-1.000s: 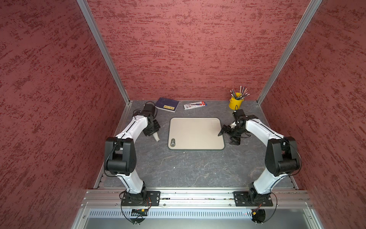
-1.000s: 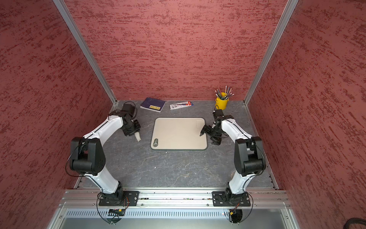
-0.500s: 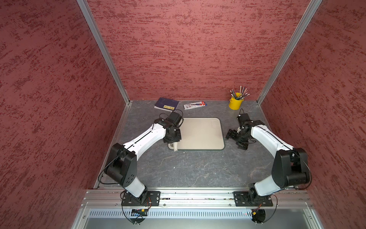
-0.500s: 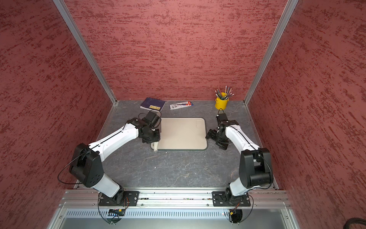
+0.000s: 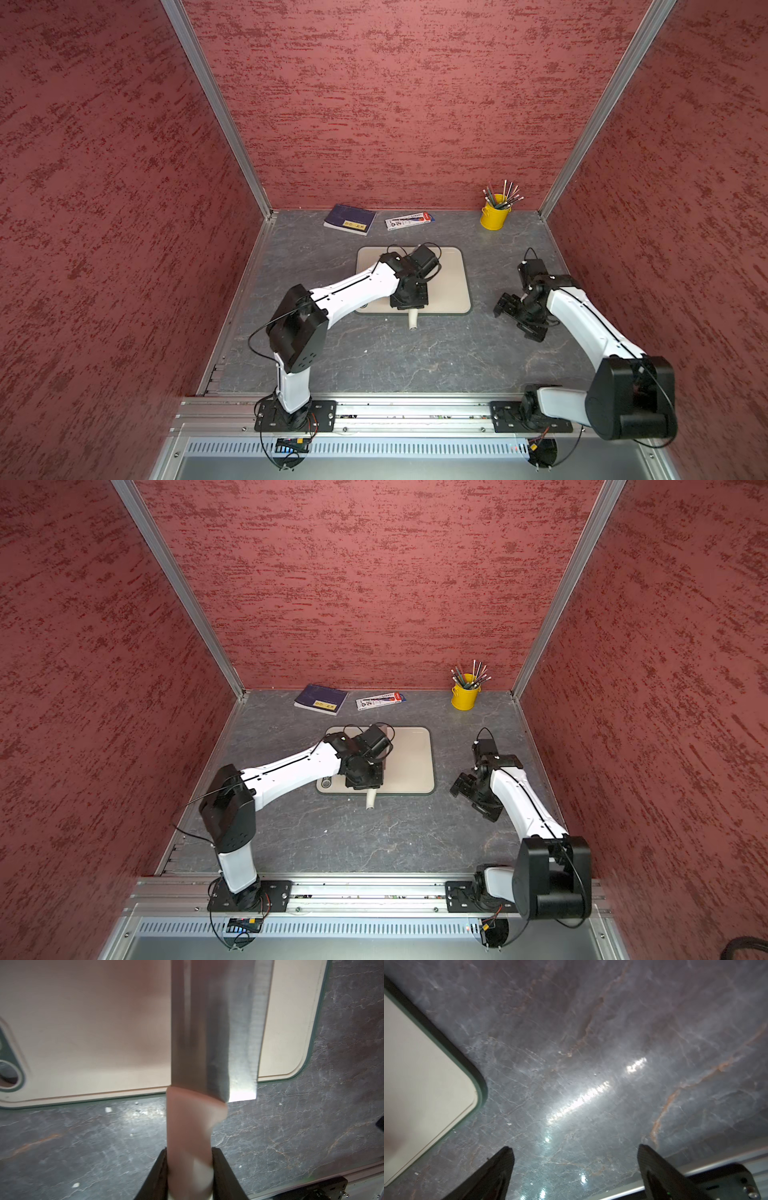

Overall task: Align the knife with the edge of the cutting board
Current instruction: Pick up the knife at the center of the board, then place the knife at the edge of the cutting board.

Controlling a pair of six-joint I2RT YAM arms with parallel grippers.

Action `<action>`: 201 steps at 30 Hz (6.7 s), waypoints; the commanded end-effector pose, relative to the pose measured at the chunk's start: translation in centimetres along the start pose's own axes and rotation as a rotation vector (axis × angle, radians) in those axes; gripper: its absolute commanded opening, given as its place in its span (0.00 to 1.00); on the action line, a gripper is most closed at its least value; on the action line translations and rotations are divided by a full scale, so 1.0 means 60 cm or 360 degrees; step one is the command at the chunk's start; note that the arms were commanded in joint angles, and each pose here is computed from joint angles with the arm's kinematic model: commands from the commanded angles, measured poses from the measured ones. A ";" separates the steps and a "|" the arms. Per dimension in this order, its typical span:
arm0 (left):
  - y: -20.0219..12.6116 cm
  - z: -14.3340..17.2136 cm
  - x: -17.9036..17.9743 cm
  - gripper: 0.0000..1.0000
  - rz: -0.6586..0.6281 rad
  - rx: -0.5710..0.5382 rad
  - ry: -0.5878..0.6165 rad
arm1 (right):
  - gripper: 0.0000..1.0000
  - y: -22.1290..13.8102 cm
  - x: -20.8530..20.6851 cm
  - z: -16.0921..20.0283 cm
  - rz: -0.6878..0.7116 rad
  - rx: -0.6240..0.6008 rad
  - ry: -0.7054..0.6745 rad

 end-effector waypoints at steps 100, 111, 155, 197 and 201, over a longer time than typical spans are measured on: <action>0.161 0.051 -0.217 0.00 -0.0044 0.0123 -0.0061 | 0.98 0.095 -0.049 0.064 0.0059 0.0249 0.0083; 0.161 0.049 -0.227 0.00 0.0001 0.0118 -0.0039 | 0.98 0.096 -0.049 0.064 0.0063 0.0255 0.0079; 0.177 0.053 -0.222 0.00 -0.0024 0.0149 0.0009 | 0.98 0.104 -0.043 0.063 0.0063 0.0285 0.0073; 0.178 0.040 -0.216 0.00 -0.0045 0.0148 -0.0006 | 0.98 0.106 -0.041 0.063 0.0062 0.0305 0.0063; 0.178 0.041 -0.213 0.00 -0.0058 0.0150 -0.0012 | 0.98 0.106 -0.041 0.063 0.0062 0.0304 0.0061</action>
Point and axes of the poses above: each gripper's point midway between its finger pads, its own y axis out along the fingers, its own x axis along the line the jaws close on, z = x × y, the point moved 4 cm from there along -y, back along the fingers, and after that the axes turned 9 degrees about y, right-handed, at the moved point
